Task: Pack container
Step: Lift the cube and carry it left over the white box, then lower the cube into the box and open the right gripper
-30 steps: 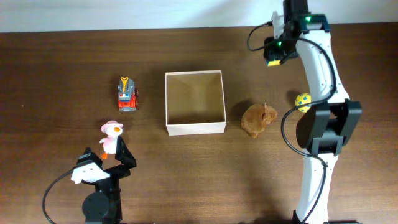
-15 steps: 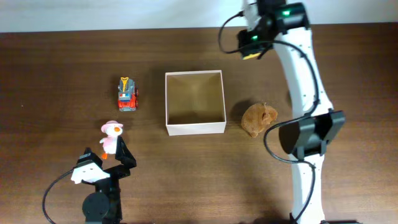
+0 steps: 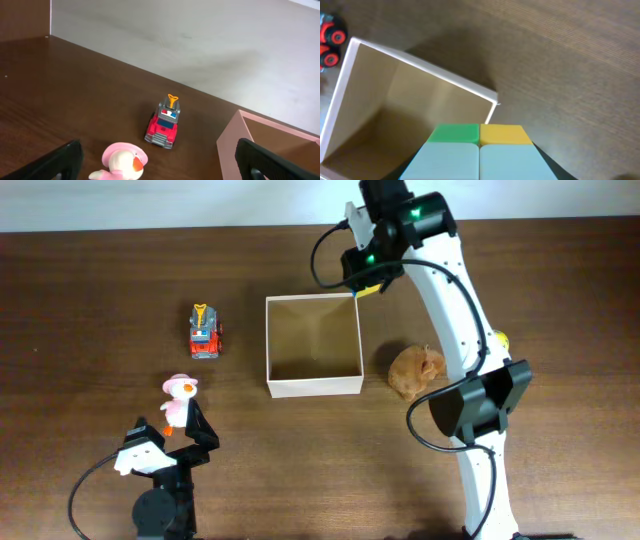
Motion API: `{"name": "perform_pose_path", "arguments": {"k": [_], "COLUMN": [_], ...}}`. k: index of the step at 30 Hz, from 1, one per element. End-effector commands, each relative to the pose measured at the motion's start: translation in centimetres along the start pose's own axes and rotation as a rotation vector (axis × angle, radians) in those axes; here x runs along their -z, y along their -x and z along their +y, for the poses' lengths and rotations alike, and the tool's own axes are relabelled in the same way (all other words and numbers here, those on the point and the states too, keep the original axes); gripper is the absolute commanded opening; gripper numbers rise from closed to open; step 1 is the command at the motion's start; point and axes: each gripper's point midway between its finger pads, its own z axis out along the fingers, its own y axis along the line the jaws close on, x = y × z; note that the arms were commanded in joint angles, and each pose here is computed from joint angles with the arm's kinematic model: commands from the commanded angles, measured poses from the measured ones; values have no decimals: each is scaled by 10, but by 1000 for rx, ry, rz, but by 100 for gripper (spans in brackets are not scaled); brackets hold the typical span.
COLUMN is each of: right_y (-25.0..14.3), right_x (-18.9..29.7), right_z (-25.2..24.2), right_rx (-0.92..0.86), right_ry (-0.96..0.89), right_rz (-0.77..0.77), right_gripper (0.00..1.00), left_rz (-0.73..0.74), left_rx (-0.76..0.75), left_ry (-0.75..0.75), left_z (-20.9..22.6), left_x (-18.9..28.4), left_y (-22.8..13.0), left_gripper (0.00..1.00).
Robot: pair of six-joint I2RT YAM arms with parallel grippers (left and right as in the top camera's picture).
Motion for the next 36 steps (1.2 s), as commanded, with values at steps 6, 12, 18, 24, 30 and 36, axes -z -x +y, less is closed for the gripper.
{"name": "perform_pose_path", "arguments": {"k": [6, 12, 18, 24, 30, 36], "right_y": [-1, 1, 1, -7, -22, -37], "right_x": [5, 4, -1, -18, -43, -67], "right_z": [23, 33, 39, 47, 50, 51], "right_rx": [-69, -148, -187, -197, -196, -197], "right_ry": [31, 45, 49, 50, 47, 42], "right_rz": [2, -2, 2, 42, 104, 159], "right_gripper": [36, 36, 36, 36, 36, 36], "left_rz": [3, 3, 3, 3, 3, 3], "left_rx": [-16, -16, -16, -16, -16, -16], "left_ry": [-8, -8, -8, -8, -8, -8], "left_z": [-1, -1, -1, -1, -1, -1], "left_x": [0, 0, 0, 0, 0, 0], "left_y": [-2, -2, -2, -2, -2, -2], "left_gripper": [99, 99, 99, 99, 99, 99]}}
